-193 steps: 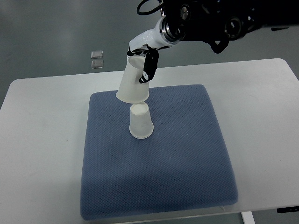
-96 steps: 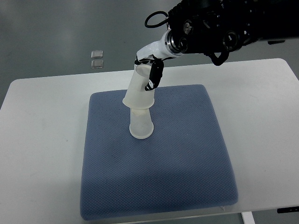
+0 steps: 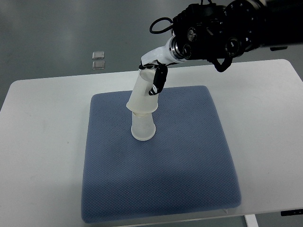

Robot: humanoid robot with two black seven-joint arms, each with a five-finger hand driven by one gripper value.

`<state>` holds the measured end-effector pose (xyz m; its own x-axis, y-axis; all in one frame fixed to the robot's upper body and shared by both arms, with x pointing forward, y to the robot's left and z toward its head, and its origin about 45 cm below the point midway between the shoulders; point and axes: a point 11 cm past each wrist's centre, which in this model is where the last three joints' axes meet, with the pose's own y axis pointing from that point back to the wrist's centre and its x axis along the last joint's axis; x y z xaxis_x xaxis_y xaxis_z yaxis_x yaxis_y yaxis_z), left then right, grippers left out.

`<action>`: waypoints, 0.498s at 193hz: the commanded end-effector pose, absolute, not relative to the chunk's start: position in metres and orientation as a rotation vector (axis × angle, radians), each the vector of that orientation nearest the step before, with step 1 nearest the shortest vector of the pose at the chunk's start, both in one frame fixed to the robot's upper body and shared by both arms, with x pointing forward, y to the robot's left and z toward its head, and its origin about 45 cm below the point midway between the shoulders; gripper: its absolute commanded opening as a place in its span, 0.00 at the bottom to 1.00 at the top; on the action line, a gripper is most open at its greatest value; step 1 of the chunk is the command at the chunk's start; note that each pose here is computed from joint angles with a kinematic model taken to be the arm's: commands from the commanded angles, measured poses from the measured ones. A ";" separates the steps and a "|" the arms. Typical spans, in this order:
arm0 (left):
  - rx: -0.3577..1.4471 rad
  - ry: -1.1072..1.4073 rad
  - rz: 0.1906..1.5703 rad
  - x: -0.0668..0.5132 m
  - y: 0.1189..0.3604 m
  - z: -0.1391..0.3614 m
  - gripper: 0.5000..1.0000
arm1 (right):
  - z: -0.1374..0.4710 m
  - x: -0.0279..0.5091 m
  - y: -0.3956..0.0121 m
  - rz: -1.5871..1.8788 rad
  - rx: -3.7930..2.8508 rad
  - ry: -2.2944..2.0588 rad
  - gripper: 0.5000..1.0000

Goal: Stack paper cups
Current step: 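Lower the held cup down over the upside-down cup on the pad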

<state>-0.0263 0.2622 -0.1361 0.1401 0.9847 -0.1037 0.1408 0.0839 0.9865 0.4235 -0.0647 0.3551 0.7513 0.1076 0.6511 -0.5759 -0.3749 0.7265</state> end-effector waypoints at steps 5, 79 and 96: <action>1.302 1.238 0.965 -0.026 0.262 -0.136 1.00 | 0.353 0.424 -0.065 0.754 1.823 -0.365 0.27; 1.302 1.238 0.965 -0.026 0.262 -0.136 1.00 | 0.347 0.424 -0.067 0.738 1.834 -0.383 0.34; 1.302 1.238 0.965 -0.026 0.262 -0.136 1.00 | 0.344 0.424 -0.067 0.731 1.837 -0.386 0.34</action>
